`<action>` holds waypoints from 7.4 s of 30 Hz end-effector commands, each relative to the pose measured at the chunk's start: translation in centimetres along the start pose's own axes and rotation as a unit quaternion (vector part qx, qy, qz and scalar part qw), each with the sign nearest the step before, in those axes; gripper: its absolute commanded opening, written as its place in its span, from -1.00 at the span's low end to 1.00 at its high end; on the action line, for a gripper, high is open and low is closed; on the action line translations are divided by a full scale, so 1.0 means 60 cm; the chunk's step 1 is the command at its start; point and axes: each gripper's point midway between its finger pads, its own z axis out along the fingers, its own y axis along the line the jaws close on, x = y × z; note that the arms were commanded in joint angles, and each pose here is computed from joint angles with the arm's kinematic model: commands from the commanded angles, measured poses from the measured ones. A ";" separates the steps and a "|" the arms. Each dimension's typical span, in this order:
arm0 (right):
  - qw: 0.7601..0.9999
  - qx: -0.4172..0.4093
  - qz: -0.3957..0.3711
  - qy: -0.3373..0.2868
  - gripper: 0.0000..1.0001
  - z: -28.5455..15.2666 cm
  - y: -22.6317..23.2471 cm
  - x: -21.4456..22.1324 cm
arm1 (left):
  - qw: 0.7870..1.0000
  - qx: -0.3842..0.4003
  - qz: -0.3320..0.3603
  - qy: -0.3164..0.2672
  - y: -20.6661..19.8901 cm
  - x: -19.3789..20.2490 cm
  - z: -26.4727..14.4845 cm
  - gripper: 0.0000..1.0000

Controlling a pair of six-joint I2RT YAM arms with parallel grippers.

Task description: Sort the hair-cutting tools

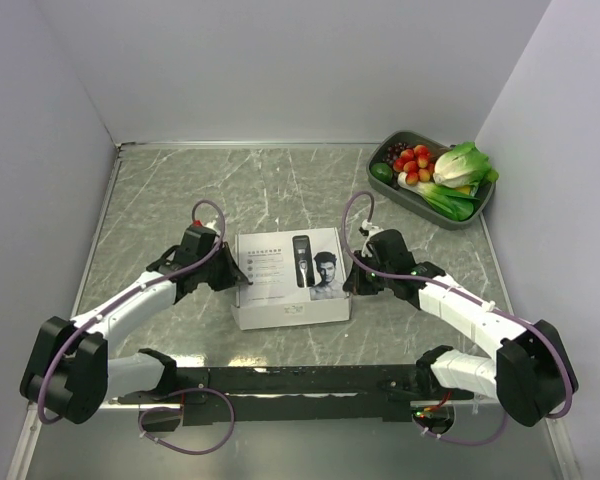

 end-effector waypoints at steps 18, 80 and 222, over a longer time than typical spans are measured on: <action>0.997 0.059 0.015 -0.039 -1.00 -0.037 -0.028 -0.008 | 0.999 -0.035 0.001 -0.025 0.004 0.002 -0.004 -0.98; 0.998 0.029 -0.021 -0.046 -1.00 0.130 0.013 -0.253 | 0.997 -0.025 0.045 -0.064 -0.094 -0.202 0.121 -0.98; 0.977 0.145 0.079 0.137 -0.05 0.040 -0.081 0.027 | 0.989 -0.112 -0.004 0.091 0.048 0.007 0.037 -0.08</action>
